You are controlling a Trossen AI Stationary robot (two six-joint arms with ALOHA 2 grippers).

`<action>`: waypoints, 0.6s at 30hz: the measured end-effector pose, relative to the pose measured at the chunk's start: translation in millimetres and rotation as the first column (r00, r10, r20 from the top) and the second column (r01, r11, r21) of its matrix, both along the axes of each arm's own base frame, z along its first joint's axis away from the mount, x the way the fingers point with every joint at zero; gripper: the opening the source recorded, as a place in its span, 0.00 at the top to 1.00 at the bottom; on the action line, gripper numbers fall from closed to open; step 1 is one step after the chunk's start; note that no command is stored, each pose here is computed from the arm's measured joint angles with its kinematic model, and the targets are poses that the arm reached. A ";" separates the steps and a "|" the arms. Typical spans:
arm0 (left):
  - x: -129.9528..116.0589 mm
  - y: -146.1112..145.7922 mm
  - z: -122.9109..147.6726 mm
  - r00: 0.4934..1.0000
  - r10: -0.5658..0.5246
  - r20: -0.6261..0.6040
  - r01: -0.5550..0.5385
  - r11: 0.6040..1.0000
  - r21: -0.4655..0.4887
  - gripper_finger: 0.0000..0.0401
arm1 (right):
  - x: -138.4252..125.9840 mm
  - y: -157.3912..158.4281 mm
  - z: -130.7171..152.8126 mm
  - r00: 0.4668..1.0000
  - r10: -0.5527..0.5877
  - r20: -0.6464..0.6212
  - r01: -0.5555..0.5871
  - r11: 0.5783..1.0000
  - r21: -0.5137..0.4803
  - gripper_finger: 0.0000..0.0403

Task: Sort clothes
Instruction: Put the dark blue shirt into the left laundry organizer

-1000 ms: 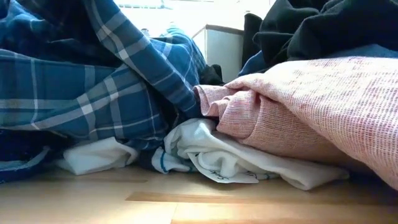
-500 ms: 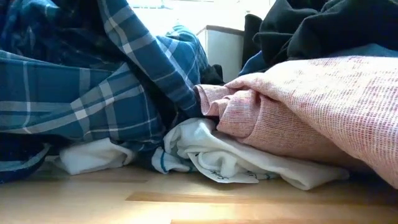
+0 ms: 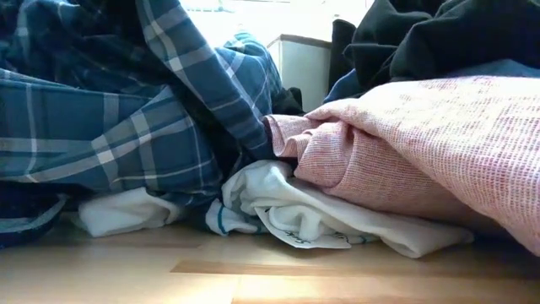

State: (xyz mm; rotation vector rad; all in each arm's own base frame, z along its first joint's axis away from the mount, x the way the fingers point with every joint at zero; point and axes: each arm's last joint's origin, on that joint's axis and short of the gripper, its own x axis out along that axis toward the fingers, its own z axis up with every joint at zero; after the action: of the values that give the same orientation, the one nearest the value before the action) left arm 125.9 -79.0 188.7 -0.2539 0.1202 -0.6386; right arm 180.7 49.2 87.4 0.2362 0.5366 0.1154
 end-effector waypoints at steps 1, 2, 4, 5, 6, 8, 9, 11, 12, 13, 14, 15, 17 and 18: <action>-0.1 -0.1 -0.5 1.000 -0.006 -0.005 0.006 1.000 0.003 0.87 | 0.0 -0.3 0.0 1.000 -0.008 0.001 0.008 1.000 -0.005 0.75; -0.2 -0.2 -0.9 1.000 -0.011 -0.008 0.011 1.000 0.005 0.90 | 0.1 -0.4 0.0 1.000 -0.013 0.002 0.013 1.000 -0.009 0.75; -0.3 0.3 -1.3 1.000 -0.003 -0.019 0.003 1.000 -0.001 0.95 | 0.3 -0.8 0.3 1.000 -0.025 0.007 0.025 1.000 -0.015 0.75; -0.3 0.7 -1.9 1.000 0.003 -0.028 -0.003 1.000 -0.001 0.96 | 0.5 -0.9 0.5 1.000 -0.029 0.010 0.030 0.999 -0.016 0.75; -0.3 0.9 -2.8 0.999 0.008 -0.042 -0.008 1.000 -0.001 0.96 | 0.5 -1.0 0.6 0.999 -0.033 0.012 0.033 0.999 -0.018 0.75; -0.5 1.2 -6.7 0.996 0.017 -0.088 -0.017 1.000 0.007 0.94 | 0.5 -1.1 0.6 0.999 -0.036 0.013 0.036 0.999 -0.019 0.75; -0.5 1.3 -7.9 0.994 0.023 -0.103 -0.022 1.000 0.008 0.91 | 0.5 -1.1 0.6 0.999 -0.036 0.013 0.036 0.999 -0.019 0.75; -0.3 1.5 -7.1 0.994 0.031 -0.102 -0.032 0.999 -0.005 0.83 | 0.5 -1.1 0.6 0.999 -0.036 0.013 0.036 0.999 -0.019 0.75; -0.6 1.6 -5.9 0.995 0.031 -0.097 -0.032 0.999 -0.012 0.78 | 0.5 -1.1 0.6 0.999 -0.036 0.013 0.036 0.999 -0.019 0.75; -0.8 1.8 -4.2 0.995 0.031 -0.098 -0.032 0.999 -0.011 0.73 | 0.5 -1.1 0.6 0.999 -0.035 0.013 0.036 0.999 -0.019 0.75; -0.8 1.8 -1.2 0.994 0.033 -0.100 -0.034 0.999 -0.009 0.68 | 0.6 -1.1 0.6 0.999 -0.036 0.013 0.036 0.999 -0.019 0.75; -0.9 2.2 2.2 0.993 0.044 -0.107 -0.044 0.999 0.000 0.63 | 0.6 -1.1 0.6 0.999 -0.036 0.013 0.036 0.999 -0.019 0.75; -1.5 3.9 10.2 0.989 0.084 -0.122 -0.079 0.996 0.051 0.53 | 0.6 -1.1 0.7 0.999 -0.035 0.013 0.036 0.999 -0.019 0.75; -2.1 4.9 14.9 0.987 0.102 -0.126 -0.093 0.993 0.077 0.49 | 0.6 -1.1 0.7 0.999 -0.035 0.013 0.036 0.999 -0.019 0.75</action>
State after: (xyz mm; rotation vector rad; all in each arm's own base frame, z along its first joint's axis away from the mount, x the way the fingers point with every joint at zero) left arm 123.8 -74.1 203.6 -0.2312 0.2530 -0.5189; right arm 181.3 48.1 88.1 0.2258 0.5204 0.0770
